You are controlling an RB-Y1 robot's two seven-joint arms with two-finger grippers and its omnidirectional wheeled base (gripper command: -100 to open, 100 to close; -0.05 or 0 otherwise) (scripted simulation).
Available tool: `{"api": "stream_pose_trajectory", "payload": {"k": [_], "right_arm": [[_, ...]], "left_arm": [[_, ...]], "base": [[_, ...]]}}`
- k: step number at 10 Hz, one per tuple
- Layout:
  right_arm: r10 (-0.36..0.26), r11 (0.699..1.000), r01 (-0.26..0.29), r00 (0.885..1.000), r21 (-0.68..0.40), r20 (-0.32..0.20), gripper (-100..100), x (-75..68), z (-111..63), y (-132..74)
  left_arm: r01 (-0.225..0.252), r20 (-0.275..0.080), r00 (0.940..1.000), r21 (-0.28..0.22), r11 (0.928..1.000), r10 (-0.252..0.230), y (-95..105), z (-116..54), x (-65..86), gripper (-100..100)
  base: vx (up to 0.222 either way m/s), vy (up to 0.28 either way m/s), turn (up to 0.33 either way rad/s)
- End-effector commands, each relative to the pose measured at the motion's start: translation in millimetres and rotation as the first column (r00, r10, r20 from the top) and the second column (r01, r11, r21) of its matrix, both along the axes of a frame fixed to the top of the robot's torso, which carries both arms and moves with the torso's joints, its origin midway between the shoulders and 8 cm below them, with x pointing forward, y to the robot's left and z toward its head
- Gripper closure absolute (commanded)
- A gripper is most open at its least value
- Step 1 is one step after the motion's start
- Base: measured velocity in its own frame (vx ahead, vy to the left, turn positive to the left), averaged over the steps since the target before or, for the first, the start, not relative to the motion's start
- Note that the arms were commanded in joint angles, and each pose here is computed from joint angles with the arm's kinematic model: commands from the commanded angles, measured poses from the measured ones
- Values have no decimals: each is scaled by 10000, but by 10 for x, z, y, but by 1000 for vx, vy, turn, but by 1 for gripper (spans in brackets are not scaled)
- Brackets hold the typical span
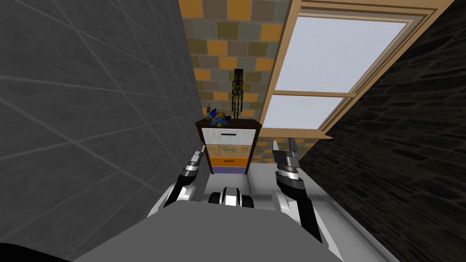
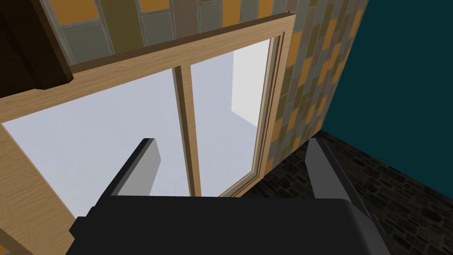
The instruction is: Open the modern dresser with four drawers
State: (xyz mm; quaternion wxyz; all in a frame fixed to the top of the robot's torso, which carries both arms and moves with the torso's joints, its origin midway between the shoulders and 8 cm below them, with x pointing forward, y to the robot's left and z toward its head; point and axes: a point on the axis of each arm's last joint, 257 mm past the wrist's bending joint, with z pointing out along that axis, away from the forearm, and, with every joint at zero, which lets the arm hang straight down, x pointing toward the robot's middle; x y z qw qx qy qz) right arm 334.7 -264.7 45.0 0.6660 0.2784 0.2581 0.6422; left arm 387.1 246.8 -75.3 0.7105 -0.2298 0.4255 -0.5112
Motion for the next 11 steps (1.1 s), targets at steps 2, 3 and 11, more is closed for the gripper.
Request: {"api": "stream_pose_trajectory", "payload": {"k": [2, 3, 11], "right_arm": [[0, 10000, 0, 10000, 0, 0, 0, 0, 0, 0], [0, 10000, 0, 10000, 0, 0, 0, 0, 0, 0], [0, 10000, 0, 10000, 0, 0, 0, 0, 0, 0]], "left_arm": [[-11, -482, 9988, 108, 9999, 16, 86, -327, 95, -100], [-27, -573, 9984, 106, 9999, 33, 95, -370, 102, -100], [-225, -1822, 9830, 97, 9997, 239, 288, -1179, 221, -100]], "base": [[66, -27, -9], [49, -34, 2], [63, -27, -6]]}}
